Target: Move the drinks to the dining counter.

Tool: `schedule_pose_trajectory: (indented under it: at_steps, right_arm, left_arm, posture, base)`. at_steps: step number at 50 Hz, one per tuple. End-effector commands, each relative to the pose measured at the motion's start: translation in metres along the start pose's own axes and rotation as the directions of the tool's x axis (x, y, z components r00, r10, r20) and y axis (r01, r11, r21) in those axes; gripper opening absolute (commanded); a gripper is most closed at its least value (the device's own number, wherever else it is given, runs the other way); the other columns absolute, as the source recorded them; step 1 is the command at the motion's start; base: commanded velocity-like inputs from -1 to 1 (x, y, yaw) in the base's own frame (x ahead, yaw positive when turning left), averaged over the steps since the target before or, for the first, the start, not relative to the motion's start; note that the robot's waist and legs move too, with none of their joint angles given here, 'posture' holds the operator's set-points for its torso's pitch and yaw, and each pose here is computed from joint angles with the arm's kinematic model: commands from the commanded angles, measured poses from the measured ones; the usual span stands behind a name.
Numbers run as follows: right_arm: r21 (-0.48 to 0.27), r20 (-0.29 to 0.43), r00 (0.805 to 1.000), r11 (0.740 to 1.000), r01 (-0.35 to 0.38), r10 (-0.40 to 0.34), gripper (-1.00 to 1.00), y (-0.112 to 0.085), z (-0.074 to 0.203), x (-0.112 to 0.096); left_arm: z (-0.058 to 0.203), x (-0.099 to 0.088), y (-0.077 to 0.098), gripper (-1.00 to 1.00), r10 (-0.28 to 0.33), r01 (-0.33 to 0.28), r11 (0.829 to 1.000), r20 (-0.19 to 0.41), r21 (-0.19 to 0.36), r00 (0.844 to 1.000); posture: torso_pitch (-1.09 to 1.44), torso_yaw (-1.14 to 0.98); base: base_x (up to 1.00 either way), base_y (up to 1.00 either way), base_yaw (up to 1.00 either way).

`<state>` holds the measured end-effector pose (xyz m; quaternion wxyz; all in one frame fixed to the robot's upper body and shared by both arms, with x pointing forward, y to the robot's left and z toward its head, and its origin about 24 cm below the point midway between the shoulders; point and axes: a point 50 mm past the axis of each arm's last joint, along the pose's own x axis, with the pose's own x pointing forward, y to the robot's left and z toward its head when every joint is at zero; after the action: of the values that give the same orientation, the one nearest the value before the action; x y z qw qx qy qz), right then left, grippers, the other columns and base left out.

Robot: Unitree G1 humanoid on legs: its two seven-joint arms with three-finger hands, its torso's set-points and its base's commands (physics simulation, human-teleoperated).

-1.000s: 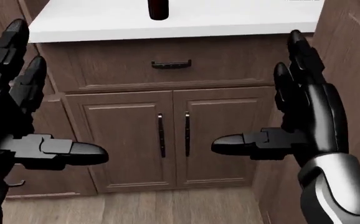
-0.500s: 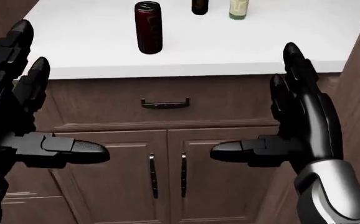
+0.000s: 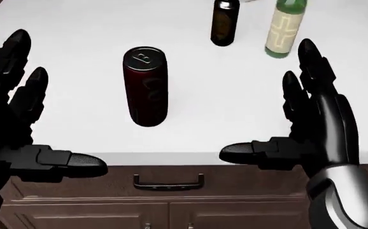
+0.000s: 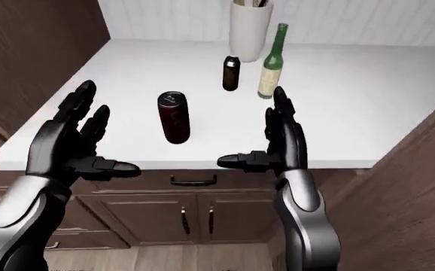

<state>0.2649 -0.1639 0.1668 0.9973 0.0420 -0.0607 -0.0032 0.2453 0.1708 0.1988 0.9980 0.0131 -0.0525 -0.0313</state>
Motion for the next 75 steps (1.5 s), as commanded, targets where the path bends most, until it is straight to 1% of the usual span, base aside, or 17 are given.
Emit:
schedule_pose_trajectory:
  at_steps: [1,12,19,25,31,39,44,46,48,51,57,60,61,63,68,71,75]
  right_arm:
    - [0.002,0.12,0.992,0.999,-0.043,0.042,1.0,0.008,0.021,-0.003]
    - [0.008,0.137,0.99,0.999,-0.041,0.039,1.0,0.008,0.024,-0.004]
    - [0.004,0.148,0.989,1.0,-0.023,0.023,1.0,0.002,0.029,-0.007]
    - [0.006,0.148,0.989,1.0,-0.021,0.02,1.0,-0.001,0.025,-0.008]
    - [0.012,0.163,0.987,1.0,0.006,-0.007,1.0,-0.013,0.029,-0.015]
    - [0.021,0.209,0.976,0.998,0.055,-0.058,1.0,-0.035,0.048,-0.037]
    - [0.051,0.222,0.97,0.994,0.093,-0.102,1.0,-0.051,0.056,-0.038]
    - [0.056,0.222,0.968,0.992,0.11,-0.12,1.0,-0.055,0.058,-0.034]
    - [0.059,0.213,0.967,0.99,0.132,-0.141,1.0,-0.06,0.057,-0.024]
    - [0.033,0.187,0.969,0.987,0.16,-0.163,1.0,-0.063,0.054,-0.003]
    - [0.003,0.134,0.96,0.969,0.246,-0.244,1.0,-0.074,0.048,0.033]
    - [-0.031,0.133,0.949,0.956,0.291,-0.285,1.0,-0.078,0.053,0.046]
    - [-0.054,0.132,0.94,0.944,0.324,-0.315,1.0,-0.082,0.053,0.052]
    - [-0.075,0.136,0.92,0.923,0.378,-0.366,1.0,-0.089,0.055,0.055]
    - [-0.109,0.122,0.92,0.916,0.386,-0.373,1.0,-0.09,0.058,0.072]
    - [-0.131,0.115,0.914,0.906,0.402,-0.389,1.0,-0.092,0.068,0.087]
    - [-0.164,0.101,0.91,0.895,0.414,-0.403,1.0,-0.094,0.072,0.107]
  left_arm:
    - [0.021,-0.006,0.002,1.0,0.019,-0.022,1.0,0.132,0.021,0.991]
    - [0.016,-0.01,0.004,1.0,0.021,-0.024,1.0,0.125,0.021,0.992]
    - [0.016,-0.011,0.002,1.0,0.015,-0.018,1.0,0.124,0.024,0.992]
    - [0.014,-0.012,0.001,1.0,0.01,-0.013,1.0,0.124,0.026,0.992]
    - [0.012,-0.015,-0.001,1.0,0.001,-0.004,1.0,0.123,0.027,0.992]
    - [0.013,-0.016,0.0,1.0,0.003,-0.006,1.0,0.125,0.029,0.992]
    - [0.015,-0.016,-0.001,1.0,0.003,-0.007,1.0,0.128,0.031,0.992]
    - [0.014,-0.016,-0.001,1.0,0.002,-0.006,1.0,0.127,0.029,0.992]
    - [0.013,-0.016,-0.002,1.0,-0.001,-0.003,1.0,0.127,0.03,0.992]
    - [0.014,-0.017,-0.002,1.0,-0.002,-0.002,1.0,0.126,0.031,0.992]
    - [0.012,-0.015,-0.002,1.0,-0.004,0.0,1.0,0.122,0.029,0.993]
    - [0.011,-0.014,-0.002,1.0,-0.003,0.0,1.0,0.119,0.03,0.993]
    - [0.011,-0.013,-0.002,1.0,-0.003,0.0,1.0,0.119,0.029,0.993]
    - [0.01,-0.013,-0.002,1.0,-0.004,0.0,1.0,0.118,0.028,0.993]
    - [0.012,-0.014,-0.001,1.0,-0.003,-0.001,1.0,0.118,0.03,0.993]
    - [0.012,-0.014,-0.001,1.0,-0.004,0.0,0.999,0.117,0.032,0.993]
    - [0.009,-0.01,-0.001,1.0,-0.006,0.003,1.0,0.114,0.031,0.993]
  posture:
    - [0.0,0.0]
    - [0.0,0.0]
    - [0.0,0.0]
    - [0.0,0.0]
    - [0.0,0.0]
    - [0.0,0.0]
    - [0.0,0.0]
    - [0.0,0.0]
    - [0.0,0.0]
    - [0.0,0.0]
    - [0.0,0.0]
    - [0.0,0.0]
    - [0.0,0.0]
    - [0.0,0.0]
    - [0.0,0.0]
    - [0.0,0.0]
    - [0.0,0.0]
  base:
    - [0.0,0.0,0.0]
    - [0.0,0.0,0.0]
    - [0.0,0.0,0.0]
    - [0.0,0.0,0.0]
    - [0.0,0.0,0.0]
    - [0.0,0.0,0.0]
    - [0.0,0.0,0.0]
    - [0.0,0.0,0.0]
    - [0.0,0.0,0.0]
    - [0.0,0.0,0.0]
    - [0.0,0.0,0.0]
    - [0.0,0.0,0.0]
    - [0.0,0.0,0.0]
    - [0.0,0.0,0.0]
    - [0.0,0.0,0.0]
    - [0.0,0.0,0.0]
    - [0.0,0.0,0.0]
